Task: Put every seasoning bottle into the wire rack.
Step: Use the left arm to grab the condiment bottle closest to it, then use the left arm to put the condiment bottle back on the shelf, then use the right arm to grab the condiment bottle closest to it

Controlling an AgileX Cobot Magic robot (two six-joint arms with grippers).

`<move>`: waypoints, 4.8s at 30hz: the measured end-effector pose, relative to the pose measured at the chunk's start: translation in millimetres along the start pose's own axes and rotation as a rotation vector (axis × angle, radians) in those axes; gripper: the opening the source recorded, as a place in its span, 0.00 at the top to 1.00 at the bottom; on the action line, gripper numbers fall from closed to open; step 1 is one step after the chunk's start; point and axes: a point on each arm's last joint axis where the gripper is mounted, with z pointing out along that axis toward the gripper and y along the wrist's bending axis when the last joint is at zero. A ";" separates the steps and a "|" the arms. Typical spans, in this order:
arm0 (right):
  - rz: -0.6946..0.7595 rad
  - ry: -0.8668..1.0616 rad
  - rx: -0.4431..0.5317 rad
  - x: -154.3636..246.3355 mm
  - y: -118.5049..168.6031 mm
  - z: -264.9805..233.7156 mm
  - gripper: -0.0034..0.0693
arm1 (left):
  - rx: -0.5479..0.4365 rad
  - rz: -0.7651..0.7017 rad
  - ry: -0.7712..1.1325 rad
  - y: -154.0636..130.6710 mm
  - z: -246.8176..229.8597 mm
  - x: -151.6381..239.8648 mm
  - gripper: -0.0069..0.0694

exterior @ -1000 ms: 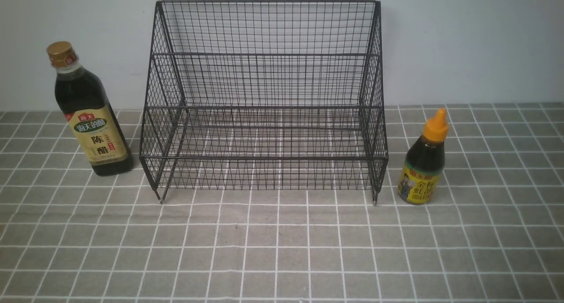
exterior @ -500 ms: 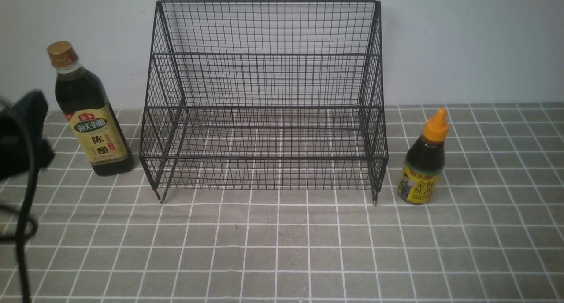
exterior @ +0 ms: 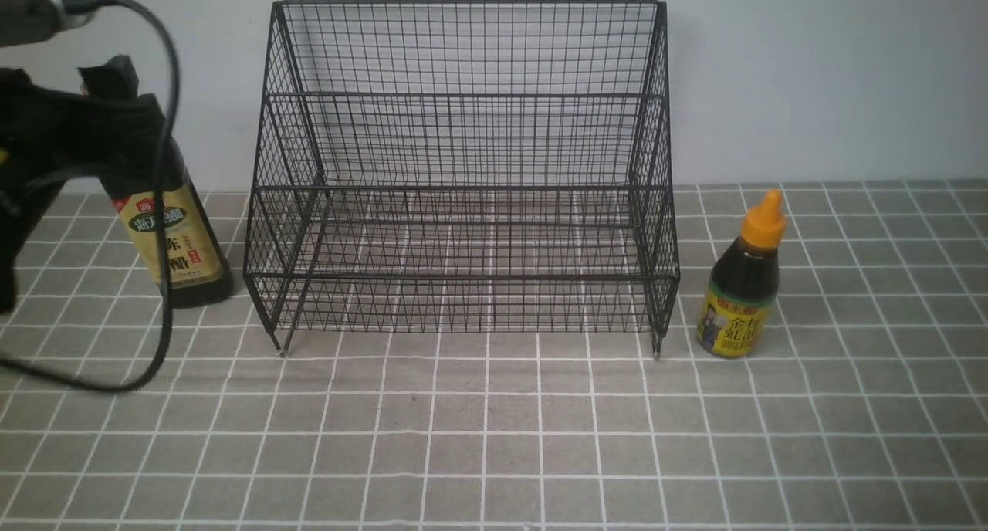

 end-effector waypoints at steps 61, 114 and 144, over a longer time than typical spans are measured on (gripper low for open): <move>0.002 0.000 0.000 0.0 0.0 0.0 0.97 | 0.325 -0.009 -0.136 -106.0 15.4 -109.2 0.50; -0.001 0.000 -0.001 0.0 0.0 0.0 0.97 | 0.542 0.135 0.296 -107.4 -5.2 -88.8 0.36; -0.002 0.000 -0.001 0.0 0.0 0.0 0.97 | 0.568 0.122 0.395 -8.7 -269.2 -47.9 0.92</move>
